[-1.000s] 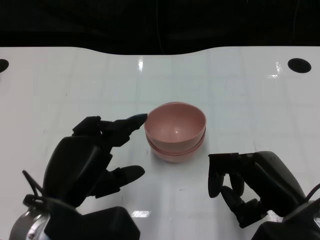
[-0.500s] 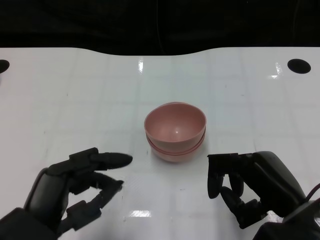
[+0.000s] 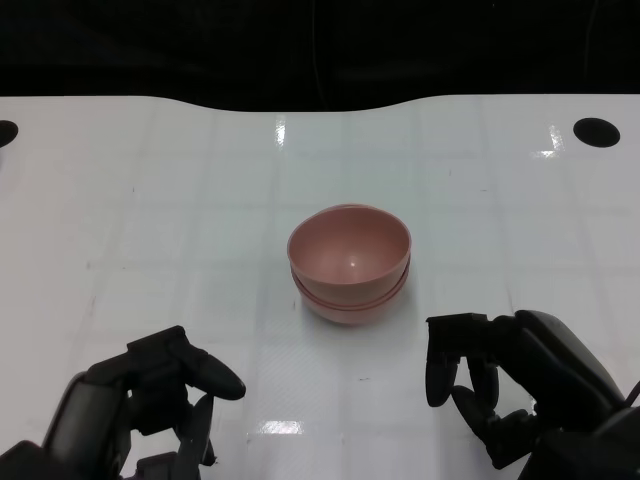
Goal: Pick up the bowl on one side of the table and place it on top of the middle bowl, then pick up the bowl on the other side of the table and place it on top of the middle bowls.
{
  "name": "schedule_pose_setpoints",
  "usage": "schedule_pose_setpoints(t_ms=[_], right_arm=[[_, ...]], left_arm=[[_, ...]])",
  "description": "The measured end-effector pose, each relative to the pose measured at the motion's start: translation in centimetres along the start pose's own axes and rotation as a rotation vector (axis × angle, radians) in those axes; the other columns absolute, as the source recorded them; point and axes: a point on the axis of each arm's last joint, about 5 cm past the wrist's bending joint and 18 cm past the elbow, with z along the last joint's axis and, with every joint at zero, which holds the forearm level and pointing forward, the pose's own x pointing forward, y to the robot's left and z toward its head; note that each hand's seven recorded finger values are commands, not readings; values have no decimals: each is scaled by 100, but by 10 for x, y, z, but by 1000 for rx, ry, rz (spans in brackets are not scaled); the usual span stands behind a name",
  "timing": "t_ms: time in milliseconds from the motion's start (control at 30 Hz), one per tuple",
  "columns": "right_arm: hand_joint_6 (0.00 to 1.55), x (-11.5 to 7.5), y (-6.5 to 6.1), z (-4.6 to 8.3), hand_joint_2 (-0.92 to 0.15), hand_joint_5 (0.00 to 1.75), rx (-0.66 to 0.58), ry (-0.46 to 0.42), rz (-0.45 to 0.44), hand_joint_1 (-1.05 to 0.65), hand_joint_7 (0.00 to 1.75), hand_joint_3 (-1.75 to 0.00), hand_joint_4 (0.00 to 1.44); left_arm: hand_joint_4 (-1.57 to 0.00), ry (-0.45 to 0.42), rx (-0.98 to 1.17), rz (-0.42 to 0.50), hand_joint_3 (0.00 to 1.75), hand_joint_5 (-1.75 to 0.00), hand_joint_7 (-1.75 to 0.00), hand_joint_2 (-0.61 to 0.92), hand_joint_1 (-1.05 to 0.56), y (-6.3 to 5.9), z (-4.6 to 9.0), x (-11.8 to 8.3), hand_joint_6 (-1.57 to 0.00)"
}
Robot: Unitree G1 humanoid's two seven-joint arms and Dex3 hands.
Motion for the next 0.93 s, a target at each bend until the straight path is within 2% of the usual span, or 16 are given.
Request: schedule_pose_setpoints(t_ms=[233,433,933], right_arm=[[86,-1,-3,-1,-18,175,125,50,14,-1,137,-154,91],[87,-1,-2,-1,-19,175,164,66,15,1,139,-154,90],[84,2,-1,-3,-21,175,182,70,18,0,144,-155,90]], left_arm=[[-89,10,-28,-21,137,-174,-148,39,-16,4,-14,6,-85],[-89,7,-39,-13,139,-175,-148,38,-18,7,-21,10,-85],[-87,-15,-49,-26,134,-175,-147,42,-17,6,-23,16,-83]])
